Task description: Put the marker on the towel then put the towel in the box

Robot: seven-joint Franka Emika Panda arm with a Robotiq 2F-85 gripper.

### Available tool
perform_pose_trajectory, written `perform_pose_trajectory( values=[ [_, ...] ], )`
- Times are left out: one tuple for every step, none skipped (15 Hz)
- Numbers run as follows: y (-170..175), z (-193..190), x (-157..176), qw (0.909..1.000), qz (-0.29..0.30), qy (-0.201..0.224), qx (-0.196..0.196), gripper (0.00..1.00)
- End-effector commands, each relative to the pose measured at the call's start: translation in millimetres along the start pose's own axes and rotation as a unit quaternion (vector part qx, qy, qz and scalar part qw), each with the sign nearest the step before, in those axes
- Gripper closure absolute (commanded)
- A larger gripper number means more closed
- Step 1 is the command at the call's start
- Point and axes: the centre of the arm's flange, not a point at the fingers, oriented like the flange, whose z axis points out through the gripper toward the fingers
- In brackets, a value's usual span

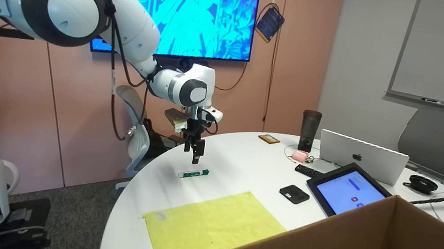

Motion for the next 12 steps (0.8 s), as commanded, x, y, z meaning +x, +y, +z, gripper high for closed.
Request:
perform_pose_trajectory(
  values=[
    [-8,23,26,1.0,-0.004,0.002,0.003,0.0],
    [-6,31,27,1.0,-0.002,0.0,0.003,0.0],
    [-5,35,28,1.0,0.0,-0.001,0.003,0.0],
    [-4,45,28,1.0,0.001,-0.002,0.001,0.0],
    [-3,51,30,1.0,0.005,-0.002,-0.002,0.0],
    [-2,58,32,1.0,0.008,-0.002,-0.005,0.0],
    [-1,65,33,0.9999,0.009,-0.006,-0.008,0.0],
    [0,72,33,0.9999,0.011,-0.007,-0.011,0.0],
    [1,77,34,0.9998,0.012,-0.007,-0.015,0.0],
    [2,81,34,0.9997,0.014,-0.007,-0.017,0.0],
    [3,84,35,0.9997,0.014,-0.007,-0.019,0.0],
    [2,85,36,0.9996,0.016,-0.005,-0.022,0.0]
  ],
)
